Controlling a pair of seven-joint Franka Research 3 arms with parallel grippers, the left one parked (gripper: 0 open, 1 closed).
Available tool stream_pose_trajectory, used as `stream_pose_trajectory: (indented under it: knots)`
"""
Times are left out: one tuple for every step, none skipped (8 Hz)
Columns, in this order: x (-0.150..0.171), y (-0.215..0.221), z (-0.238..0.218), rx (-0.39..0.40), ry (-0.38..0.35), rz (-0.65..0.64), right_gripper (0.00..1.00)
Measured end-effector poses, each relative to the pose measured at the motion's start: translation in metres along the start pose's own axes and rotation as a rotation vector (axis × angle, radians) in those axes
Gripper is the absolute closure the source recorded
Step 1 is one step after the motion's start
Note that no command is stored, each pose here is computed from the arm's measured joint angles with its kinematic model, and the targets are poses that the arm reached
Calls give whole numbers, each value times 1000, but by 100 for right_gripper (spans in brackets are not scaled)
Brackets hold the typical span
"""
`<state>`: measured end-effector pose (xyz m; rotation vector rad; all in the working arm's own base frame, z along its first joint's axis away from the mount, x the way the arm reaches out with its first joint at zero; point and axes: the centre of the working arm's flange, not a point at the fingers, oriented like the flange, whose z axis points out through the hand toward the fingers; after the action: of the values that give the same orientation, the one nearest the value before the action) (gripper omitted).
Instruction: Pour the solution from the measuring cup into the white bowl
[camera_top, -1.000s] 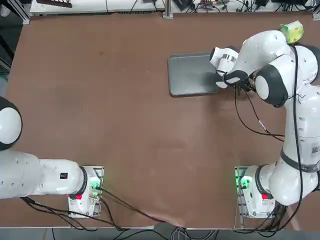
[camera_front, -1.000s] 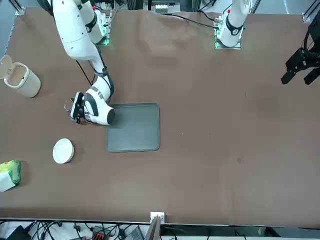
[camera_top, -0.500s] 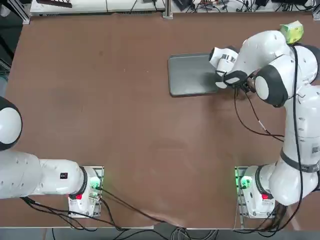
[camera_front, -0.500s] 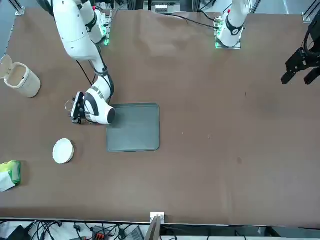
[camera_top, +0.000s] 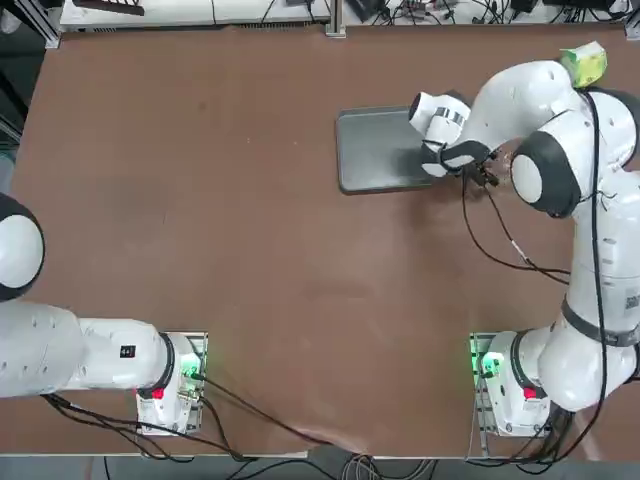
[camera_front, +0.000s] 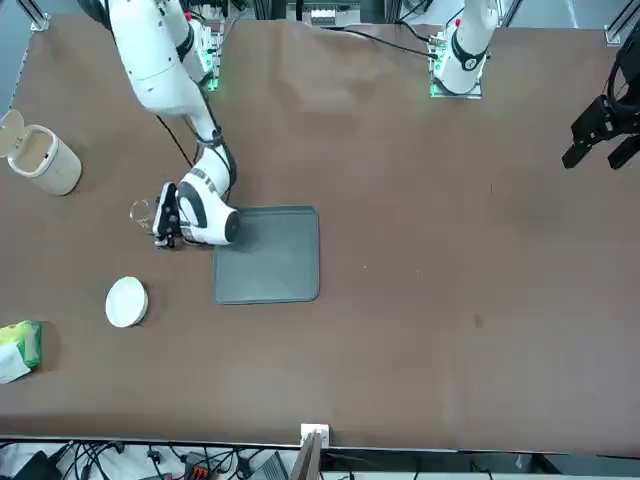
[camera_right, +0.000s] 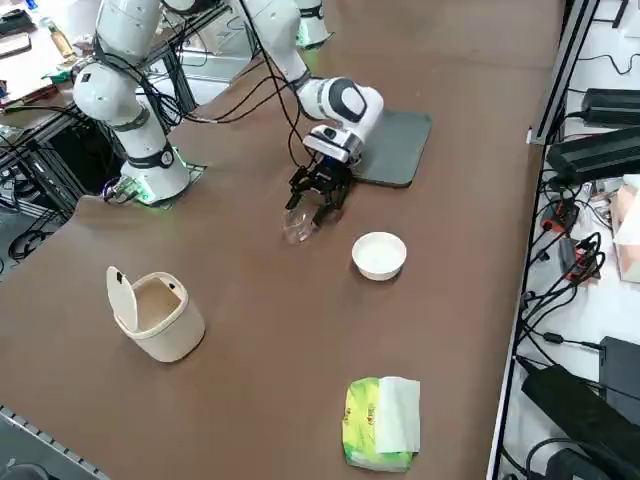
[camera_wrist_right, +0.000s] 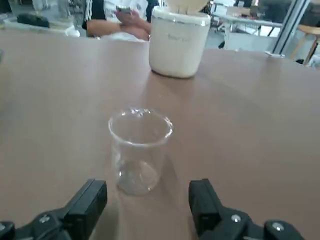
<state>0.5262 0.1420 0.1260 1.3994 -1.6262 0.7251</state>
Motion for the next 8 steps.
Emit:
stream_pose_trajectory:
  knots:
    - [13, -1, -17, -2, -41, -25, 0]
    - [29, -2, -33, 5, -77, -66, 0]
    - [44, -2, -46, 20, -101, -123, 0]
    - [58, -3, -57, 34, -120, -190, 0]
    - [72, -4, -67, 45, -148, -265, 0]
    - [88, -5, -81, 62, -193, -349, 0]
    - [111, -9, -100, 93, -249, -439, 0]
    - [141, -14, -120, 132, -317, -544, 0]
